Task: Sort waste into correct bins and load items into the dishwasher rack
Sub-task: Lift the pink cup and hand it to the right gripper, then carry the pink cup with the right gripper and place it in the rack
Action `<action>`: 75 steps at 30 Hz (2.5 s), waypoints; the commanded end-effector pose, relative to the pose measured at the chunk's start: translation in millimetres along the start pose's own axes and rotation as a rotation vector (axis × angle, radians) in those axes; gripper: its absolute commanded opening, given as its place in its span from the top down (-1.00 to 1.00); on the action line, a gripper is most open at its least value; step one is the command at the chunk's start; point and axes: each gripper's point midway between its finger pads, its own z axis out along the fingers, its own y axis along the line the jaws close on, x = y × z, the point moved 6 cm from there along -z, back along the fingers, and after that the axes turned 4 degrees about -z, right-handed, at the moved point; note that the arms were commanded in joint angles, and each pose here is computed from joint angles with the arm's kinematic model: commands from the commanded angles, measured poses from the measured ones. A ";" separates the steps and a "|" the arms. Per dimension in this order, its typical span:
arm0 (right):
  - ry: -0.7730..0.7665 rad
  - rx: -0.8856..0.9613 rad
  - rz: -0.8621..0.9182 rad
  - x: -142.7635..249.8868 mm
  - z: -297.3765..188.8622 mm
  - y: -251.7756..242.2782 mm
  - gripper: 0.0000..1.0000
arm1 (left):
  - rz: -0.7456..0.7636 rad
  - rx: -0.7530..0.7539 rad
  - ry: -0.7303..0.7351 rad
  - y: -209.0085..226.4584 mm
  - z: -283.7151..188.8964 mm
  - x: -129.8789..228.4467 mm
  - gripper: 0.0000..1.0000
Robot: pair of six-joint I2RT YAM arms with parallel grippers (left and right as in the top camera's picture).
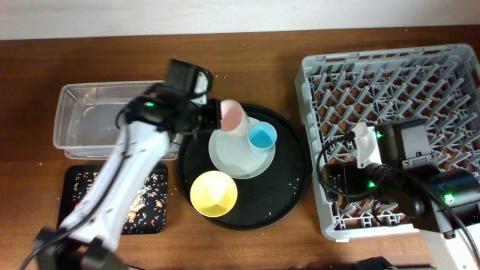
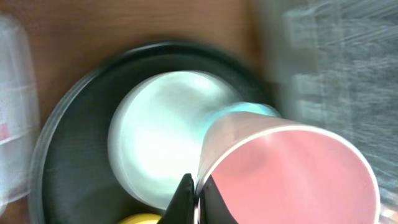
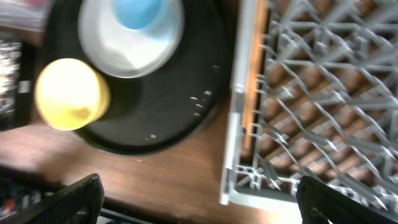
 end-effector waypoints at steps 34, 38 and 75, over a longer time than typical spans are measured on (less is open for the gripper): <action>-0.302 -0.992 -0.363 -74.6 -24.3 90.0 -0.78 | 0.253 1.009 0.242 -74.8 -91.8 38.4 0.99; -0.285 -0.994 -0.348 -72.1 -23.5 89.8 -0.59 | 0.274 1.013 0.225 -75.7 -91.6 36.0 0.99; -0.355 -0.618 -0.343 -93.7 1.7 63.2 0.02 | 0.182 0.458 0.054 3.0 -64.0 1.2 0.42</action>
